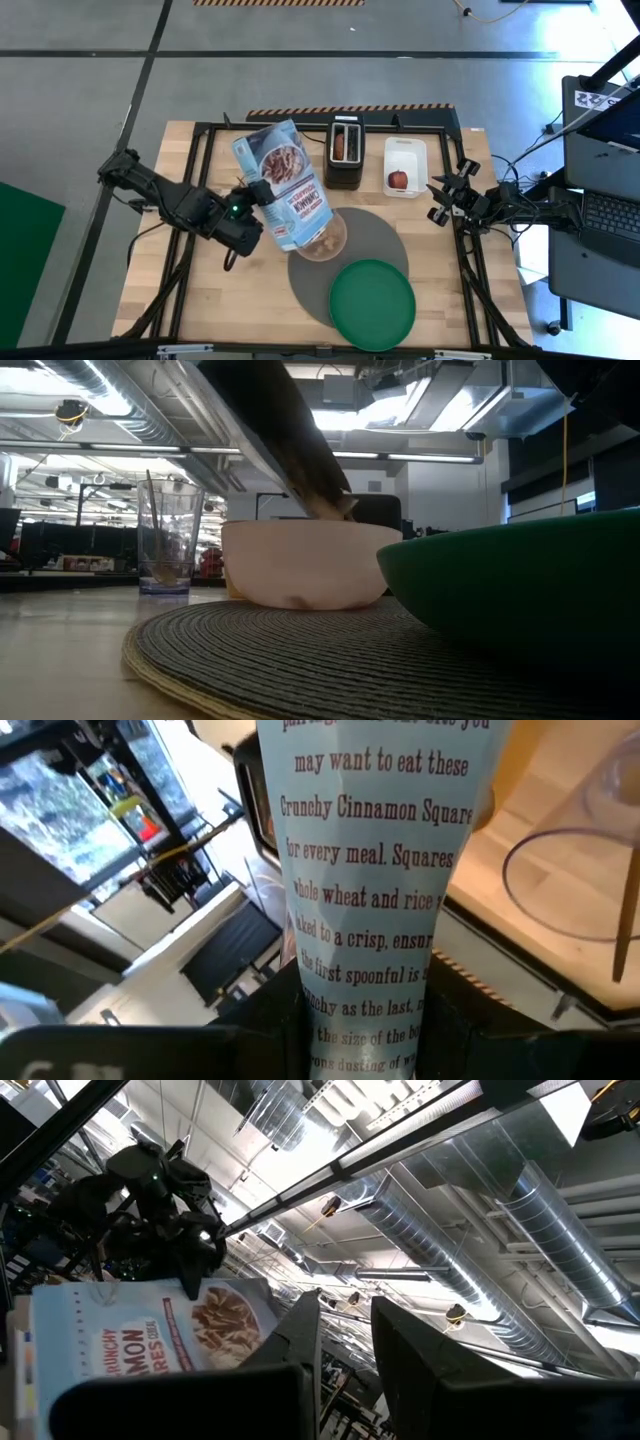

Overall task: Arrange a breakfast setting
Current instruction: Pour the cereal from the cereal box into the pink bowl

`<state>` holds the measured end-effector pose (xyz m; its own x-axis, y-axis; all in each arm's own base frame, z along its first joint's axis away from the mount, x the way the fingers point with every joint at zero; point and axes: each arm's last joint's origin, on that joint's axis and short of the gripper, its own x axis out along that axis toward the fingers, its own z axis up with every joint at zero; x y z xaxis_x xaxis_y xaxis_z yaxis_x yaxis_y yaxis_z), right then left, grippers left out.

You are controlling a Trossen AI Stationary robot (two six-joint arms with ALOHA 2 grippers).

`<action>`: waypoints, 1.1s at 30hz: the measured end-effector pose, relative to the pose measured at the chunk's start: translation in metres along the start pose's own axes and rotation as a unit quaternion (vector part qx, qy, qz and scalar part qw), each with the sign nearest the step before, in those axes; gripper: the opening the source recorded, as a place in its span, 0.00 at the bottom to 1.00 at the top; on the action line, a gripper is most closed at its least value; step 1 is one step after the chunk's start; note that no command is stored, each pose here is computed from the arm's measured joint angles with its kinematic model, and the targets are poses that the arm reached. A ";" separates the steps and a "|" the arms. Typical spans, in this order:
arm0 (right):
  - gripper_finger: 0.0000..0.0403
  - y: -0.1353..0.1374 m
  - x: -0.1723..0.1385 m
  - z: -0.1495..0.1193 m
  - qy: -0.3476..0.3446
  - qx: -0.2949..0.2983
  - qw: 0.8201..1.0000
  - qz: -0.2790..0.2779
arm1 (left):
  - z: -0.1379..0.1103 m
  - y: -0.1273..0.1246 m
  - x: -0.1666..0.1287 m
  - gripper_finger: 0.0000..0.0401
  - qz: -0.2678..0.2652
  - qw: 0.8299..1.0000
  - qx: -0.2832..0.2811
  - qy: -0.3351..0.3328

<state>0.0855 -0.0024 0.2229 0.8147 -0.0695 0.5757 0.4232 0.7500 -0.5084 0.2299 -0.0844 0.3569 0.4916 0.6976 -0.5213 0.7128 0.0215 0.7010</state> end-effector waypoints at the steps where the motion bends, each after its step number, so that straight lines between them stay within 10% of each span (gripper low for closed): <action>1: 0.15 0.000 0.000 0.000 0.000 0.000 1.000 0.000 | 0.000 -0.001 -0.001 0.30 -0.001 1.000 0.001 -0.002; 33: 0.16 0.001 0.000 -0.002 0.018 -0.001 1.000 -0.005 | -0.001 -0.009 -0.006 0.23 -0.029 1.000 0.004 -0.010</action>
<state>0.0866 -0.0033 0.2212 0.8244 -0.1010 0.5569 0.4320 0.7479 -0.5039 0.2202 -0.0881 0.3538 0.4584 0.6814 -0.5705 0.7449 0.0555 0.6648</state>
